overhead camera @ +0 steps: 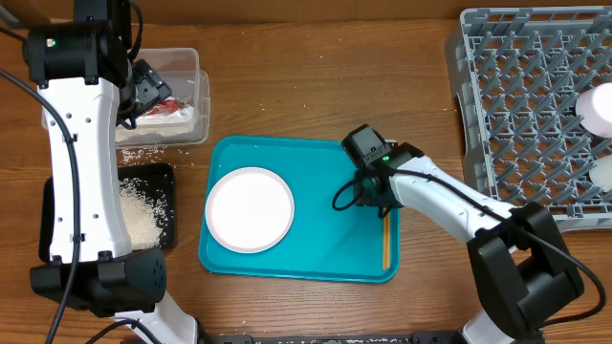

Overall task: Sort waste into correct bins and load items into the dishwasher
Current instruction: 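Reach the right gripper to the wooden chopsticks on the tray, then close the right gripper on the chopsticks, then carry the chopstick with the right gripper into the dish rack and release, then return the right gripper to the tray and grasp the remaining chopstick, then carry the second chopstick into the rack and open the right gripper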

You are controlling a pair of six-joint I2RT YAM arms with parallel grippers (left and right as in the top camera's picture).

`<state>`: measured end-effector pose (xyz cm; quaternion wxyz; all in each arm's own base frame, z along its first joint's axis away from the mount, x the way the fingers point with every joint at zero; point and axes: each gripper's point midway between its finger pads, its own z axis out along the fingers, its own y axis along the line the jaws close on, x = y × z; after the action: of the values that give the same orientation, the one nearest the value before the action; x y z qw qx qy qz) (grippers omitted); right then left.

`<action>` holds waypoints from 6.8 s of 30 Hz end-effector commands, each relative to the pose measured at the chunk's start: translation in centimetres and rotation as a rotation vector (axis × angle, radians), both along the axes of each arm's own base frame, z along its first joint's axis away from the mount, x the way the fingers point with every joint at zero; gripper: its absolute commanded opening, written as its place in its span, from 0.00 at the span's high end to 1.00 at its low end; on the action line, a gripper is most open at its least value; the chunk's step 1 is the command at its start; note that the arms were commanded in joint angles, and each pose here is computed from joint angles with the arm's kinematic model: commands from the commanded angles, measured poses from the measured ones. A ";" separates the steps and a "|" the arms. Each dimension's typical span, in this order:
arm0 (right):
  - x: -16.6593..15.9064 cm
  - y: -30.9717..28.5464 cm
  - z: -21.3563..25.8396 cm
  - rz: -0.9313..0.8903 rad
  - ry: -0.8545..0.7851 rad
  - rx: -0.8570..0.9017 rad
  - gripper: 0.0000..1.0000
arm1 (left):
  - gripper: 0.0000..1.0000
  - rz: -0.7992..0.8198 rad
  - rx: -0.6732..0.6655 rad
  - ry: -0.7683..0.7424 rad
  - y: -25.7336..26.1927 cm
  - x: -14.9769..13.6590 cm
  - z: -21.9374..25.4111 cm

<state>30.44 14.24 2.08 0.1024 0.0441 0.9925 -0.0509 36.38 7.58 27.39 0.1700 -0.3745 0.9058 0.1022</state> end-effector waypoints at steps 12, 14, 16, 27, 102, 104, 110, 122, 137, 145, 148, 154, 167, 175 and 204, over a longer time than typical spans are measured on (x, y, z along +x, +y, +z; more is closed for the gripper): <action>0.3 0.6 -0.2 -0.025 -0.011 0.040 0.52 | 0.00 0.015 0.014 -0.005 0.3 0.0 0.2; 0.2 0.5 -0.3 -0.026 -0.009 0.037 0.52 | 0.00 0.015 0.014 -0.005 0.3 0.0 0.2; 0.1 0.5 -0.8 -0.025 -0.013 0.040 0.52 | 0.00 0.015 0.014 -0.005 0.3 0.0 0.2; -0.3 0.2 -1.5 0.027 -0.004 0.026 0.52 | 0.00 0.015 0.014 -0.005 0.3 0.0 0.2; 19.0 -20.0 14.0 0.404 -0.394 0.204 0.91 | 0.00 0.015 0.014 -0.005 0.3 0.0 0.2; 19.0 -19.9 14.0 0.399 -0.395 0.206 0.87 | 0.00 0.015 0.014 -0.005 0.3 0.0 0.2; 19.1 -20.6 13.8 0.338 -0.385 0.192 0.85 | 0.00 0.015 0.014 -0.005 0.3 0.0 0.2; 16.2 -13.7 16.2 0.393 -0.379 0.614 0.00 | 0.00 0.015 0.014 -0.005 0.3 0.0 0.2; 4.6 -4.9 13.0 0.158 0.266 0.659 0.42 | 0.00 0.015 0.014 -0.005 0.3 0.0 0.2; 3.9 -5.4 9.5 -0.191 0.198 -0.051 0.18 | 0.00 0.015 0.014 -0.005 0.3 0.0 0.2; 2.8 -2.3 7.9 -0.111 0.201 -0.058 0.18 | 0.00 0.015 0.014 -0.005 0.3 0.0 0.2; -0.8 0.2 2.8 -0.108 0.269 -0.034 0.43 | 0.00 0.015 0.014 -0.005 0.3 0.0 0.2; -2.8 -0.1 -2.3 -0.119 0.285 0.000 0.51 | 0.00 0.015 0.014 -0.005 0.3 0.0 0.2; -3.3 -0.2 -3.4 -0.114 0.289 0.006 0.62 | 0.00 0.015 0.014 -0.005 0.3 0.0 0.2; 16.4 -18.6 21.0 0.010 -0.279 0.069 0.96 | 0.00 0.015 0.014 -0.005 0.3 0.0 0.2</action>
<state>45.84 -0.16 21.29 0.2006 0.0482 0.9784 0.0112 36.39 7.59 27.38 0.1700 -0.3759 0.9052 0.1021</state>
